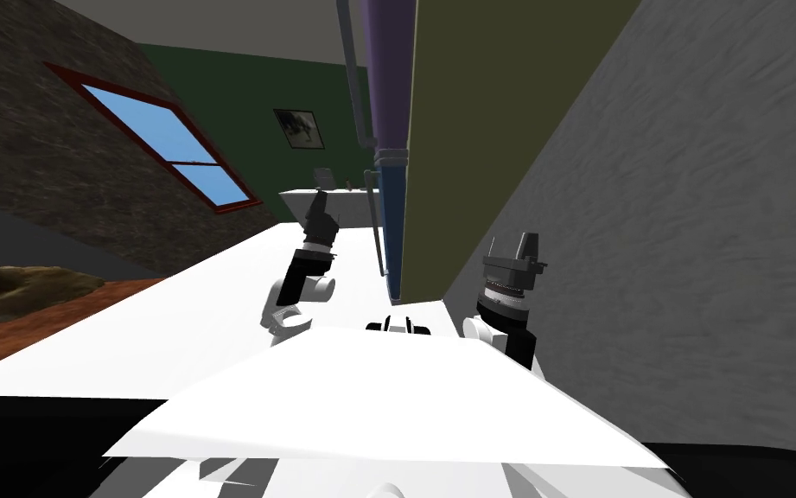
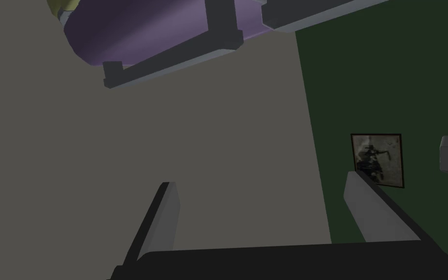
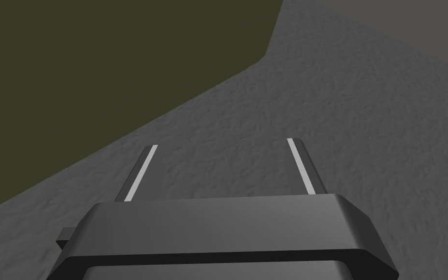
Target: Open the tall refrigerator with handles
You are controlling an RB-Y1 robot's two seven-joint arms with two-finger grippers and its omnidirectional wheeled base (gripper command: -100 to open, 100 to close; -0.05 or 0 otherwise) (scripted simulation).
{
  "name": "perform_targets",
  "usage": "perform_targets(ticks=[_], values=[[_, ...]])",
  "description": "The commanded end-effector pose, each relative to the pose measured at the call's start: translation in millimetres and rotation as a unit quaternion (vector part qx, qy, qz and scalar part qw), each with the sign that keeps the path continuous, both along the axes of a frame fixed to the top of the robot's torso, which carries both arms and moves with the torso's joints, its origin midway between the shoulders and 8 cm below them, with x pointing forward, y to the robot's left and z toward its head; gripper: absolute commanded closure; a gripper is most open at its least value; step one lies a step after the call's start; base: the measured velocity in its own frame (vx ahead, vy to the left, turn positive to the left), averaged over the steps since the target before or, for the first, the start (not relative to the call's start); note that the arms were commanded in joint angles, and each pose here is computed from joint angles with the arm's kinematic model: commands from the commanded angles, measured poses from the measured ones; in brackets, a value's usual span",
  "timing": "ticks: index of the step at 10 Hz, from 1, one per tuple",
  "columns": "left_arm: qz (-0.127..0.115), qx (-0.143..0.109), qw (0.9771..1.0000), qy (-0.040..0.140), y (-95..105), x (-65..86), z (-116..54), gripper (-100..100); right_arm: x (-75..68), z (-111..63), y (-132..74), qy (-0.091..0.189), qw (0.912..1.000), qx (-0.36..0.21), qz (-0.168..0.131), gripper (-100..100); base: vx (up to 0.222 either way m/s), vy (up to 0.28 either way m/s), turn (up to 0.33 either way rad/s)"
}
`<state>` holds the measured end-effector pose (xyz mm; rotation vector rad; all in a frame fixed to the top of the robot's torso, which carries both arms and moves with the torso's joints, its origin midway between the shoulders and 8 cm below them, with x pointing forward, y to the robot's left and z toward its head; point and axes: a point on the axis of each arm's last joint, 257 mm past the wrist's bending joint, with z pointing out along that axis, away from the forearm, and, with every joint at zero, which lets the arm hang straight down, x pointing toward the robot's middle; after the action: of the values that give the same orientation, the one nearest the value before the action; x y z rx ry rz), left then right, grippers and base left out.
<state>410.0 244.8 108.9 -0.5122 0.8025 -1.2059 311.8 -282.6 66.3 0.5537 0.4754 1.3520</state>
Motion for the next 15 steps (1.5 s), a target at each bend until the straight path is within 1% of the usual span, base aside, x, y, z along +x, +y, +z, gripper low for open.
perform_targets(ticks=[1,2,3,4,5,6,7,8,9,10,11,12,13,14,15], values=[[0.011,0.002,0.9999,0.003,4.1,6.9,12.5,-100,0.0,0.0,0.0,0.000,1.0000,0.000,0.000,0,0.021,-0.064,0.137],[0.013,0.001,0.9999,0.010,5.2,9.1,9.8,-100,0.0,0.0,0.0,0.000,1.0000,0.000,0.000,0,0.021,-0.061,0.040],[0.018,0.003,0.9998,0.003,6.6,10.4,22.6,-100,0.0,0.0,0.0,0.000,1.0000,0.000,0.000,0,0.027,-0.068,0.074],[0.020,0.002,0.9997,0.011,7.9,13.0,19.4,-100,0.0,0.0,0.0,0.000,1.0000,0.000,0.000,0,0.017,-0.060,0.050],[0.026,0.004,0.9997,0.004,9.3,13.7,32.6,-100,0.0,0.0,0.0,0.000,1.0000,0.000,0.000,0,0.019,-0.072,0.102],[0.028,0.002,0.9995,0.013,10.7,16.4,29.1,-100,0.0,0.0,0.0,0.000,1.0000,0.000,0.000,0,0.023,-0.061,0.052],[0.033,0.004,0.9994,0.005,12.2,16.6,42.6,-100,0.0,0.0,0.0,0.000,1.0000,0.000,0.000,0,0.033,-0.055,0.101],[0.035,0.002,0.9993,0.014,13.6,19.4,39.0,-100,0.0,0.0,0.0,0.000,1.0000,0.000,0.000,0,0.023,-0.051,0.045],[0.041,0.004,0.9991,0.006,15.2,19.1,52.5,-100,0.0,0.0,0.0,0.000,1.0000,0.000,0.000,0,0.030,-0.069,0.082],[0.043,0.002,0.9990,0.015,16.7,21.9,49.0,-100,0.0,0.0,0.0,0.000,1.0000,0.000,0.000,0,0.021,-0.059,0.040],[0.049,0.003,0.9988,0.009,18.7,21.8,61.6,-100,0.0,0.0,0.0,0.000,1.0000,0.000,0.000,0,0.019,-0.063,0.078],[0.051,0.002,0.9986,0.016,19.8,23.9,58.9,-100,0.0,0.0,0.0,0.000,1.0000,0.000,0.000,0,0.024,-0.058,0.035],[0.057,0.002,0.9983,0.012,22.3,23.9,70.9,-100,0.0,0.0,0.0,0.000,1.0000,0.000,0.000,0,0.035,-0.067,0.068],[0.058,0.001,0.9982,0.017,23.1,25.5,68.8,-100,0.0,0.0,0.0,0.000,1.0000,0.000,0.000,0,0.035,-0.057,0.033],[0.064,0.002,0.9979,0.011,25.4,24.5,81.4,-100,0.0,0.0,0.0,0.000,1.0000,0.000,0.000,0,0.034,-0.058,0.053]])
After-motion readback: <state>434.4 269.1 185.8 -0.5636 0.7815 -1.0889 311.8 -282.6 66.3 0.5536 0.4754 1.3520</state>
